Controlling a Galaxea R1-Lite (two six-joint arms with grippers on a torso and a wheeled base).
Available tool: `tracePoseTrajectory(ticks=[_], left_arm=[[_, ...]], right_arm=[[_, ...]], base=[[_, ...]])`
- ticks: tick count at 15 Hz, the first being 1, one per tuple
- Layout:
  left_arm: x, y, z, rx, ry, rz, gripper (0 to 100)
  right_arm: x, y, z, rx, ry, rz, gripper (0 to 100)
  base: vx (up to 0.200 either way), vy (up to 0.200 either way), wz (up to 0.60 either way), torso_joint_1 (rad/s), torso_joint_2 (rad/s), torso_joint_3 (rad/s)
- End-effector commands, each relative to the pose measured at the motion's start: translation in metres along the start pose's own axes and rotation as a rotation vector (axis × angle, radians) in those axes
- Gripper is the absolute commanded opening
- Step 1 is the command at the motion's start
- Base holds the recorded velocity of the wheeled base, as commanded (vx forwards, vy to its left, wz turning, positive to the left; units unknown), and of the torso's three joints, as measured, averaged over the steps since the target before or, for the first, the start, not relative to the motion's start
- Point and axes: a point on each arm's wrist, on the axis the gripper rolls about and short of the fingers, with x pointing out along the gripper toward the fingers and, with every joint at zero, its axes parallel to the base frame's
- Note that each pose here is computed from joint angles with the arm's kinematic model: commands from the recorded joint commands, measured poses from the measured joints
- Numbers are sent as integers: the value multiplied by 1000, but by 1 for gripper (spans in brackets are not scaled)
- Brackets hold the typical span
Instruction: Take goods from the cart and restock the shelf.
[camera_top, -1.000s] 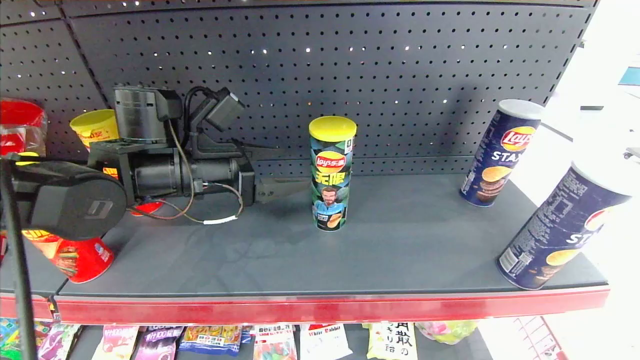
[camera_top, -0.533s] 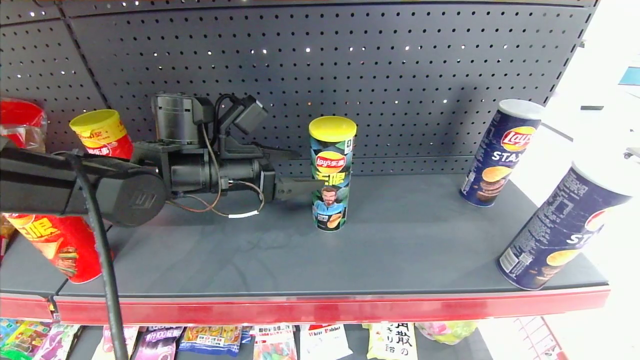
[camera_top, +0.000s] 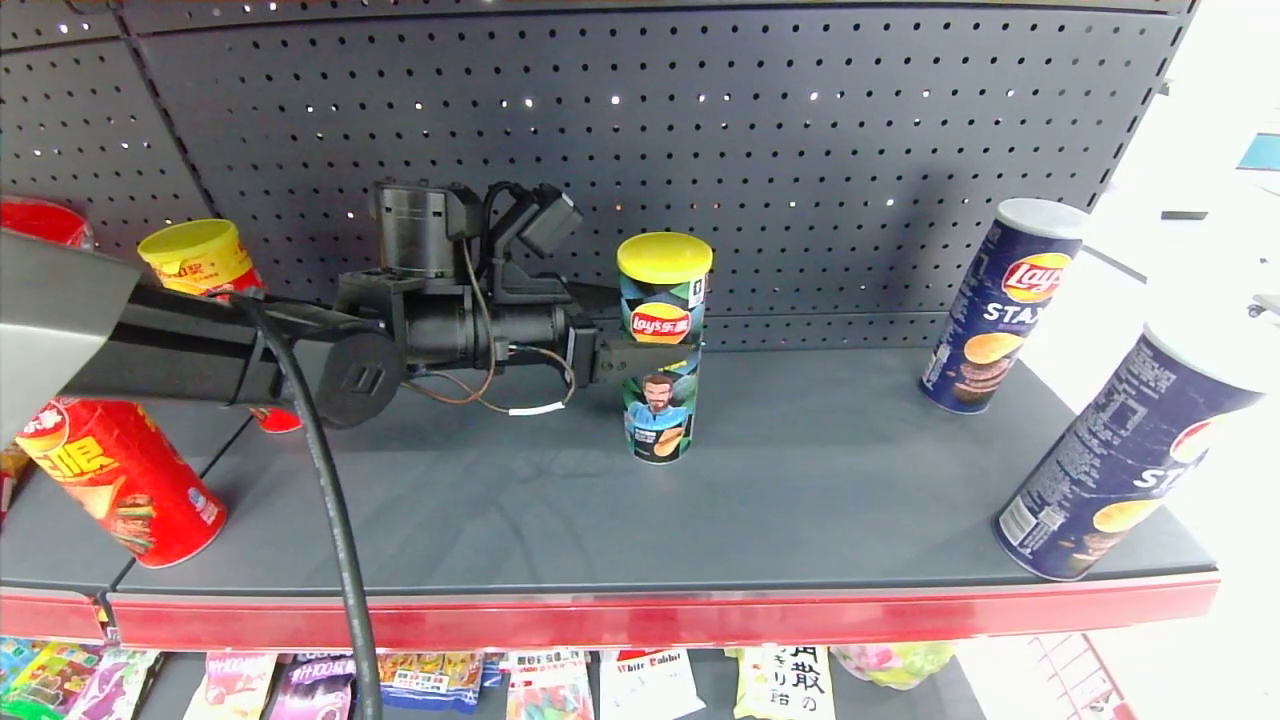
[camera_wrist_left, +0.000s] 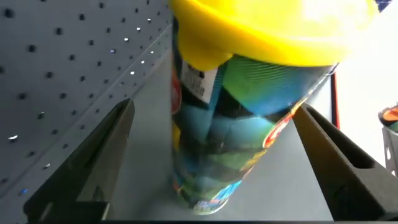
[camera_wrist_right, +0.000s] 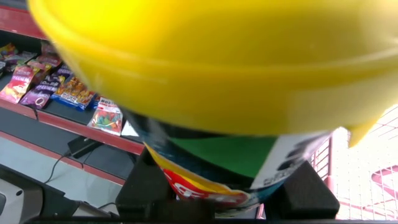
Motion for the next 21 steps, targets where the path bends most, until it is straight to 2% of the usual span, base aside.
tracePoseTrajectory(ticks=[1,9,12,13,14,16,18,21], left_arm=[[7,-1,-3,-8,6,-13,100],[20,7,-5,-20,-3,-18,100],[24,6,-7,-22,-1,-27,100],[24,6,-7,-25,0,-31,0],[24,6,-7,-25,0,-31,0],[21,1,-6,-46,2,-34,0],[15,-3,-5,-49,6,-34,0],[-15,-28,-8,-82,42,-34,0]], right_arm=[[0,0,0,0,2,-3,0],[0,0,0,0,1,-6,0],[0,0,0,0,1,-6,0],[0,0,0,0,1,-6,0],[0,0,0,0,1,-6,0],[0,0,0,0,1,-6,0],[0,0,0,1,1,-6,0],[0,0,0,0,3,-6,0]], base=[[0,0,0,0,0,0],[0,0,0,0,0,0],[0,0,0,0,0,0],[0,0,0,0,0,0],[0,0,0,0,0,0],[0,0,0,0,0,0],[0,0,0,0,0,0],[0,0,0,0,0,0]])
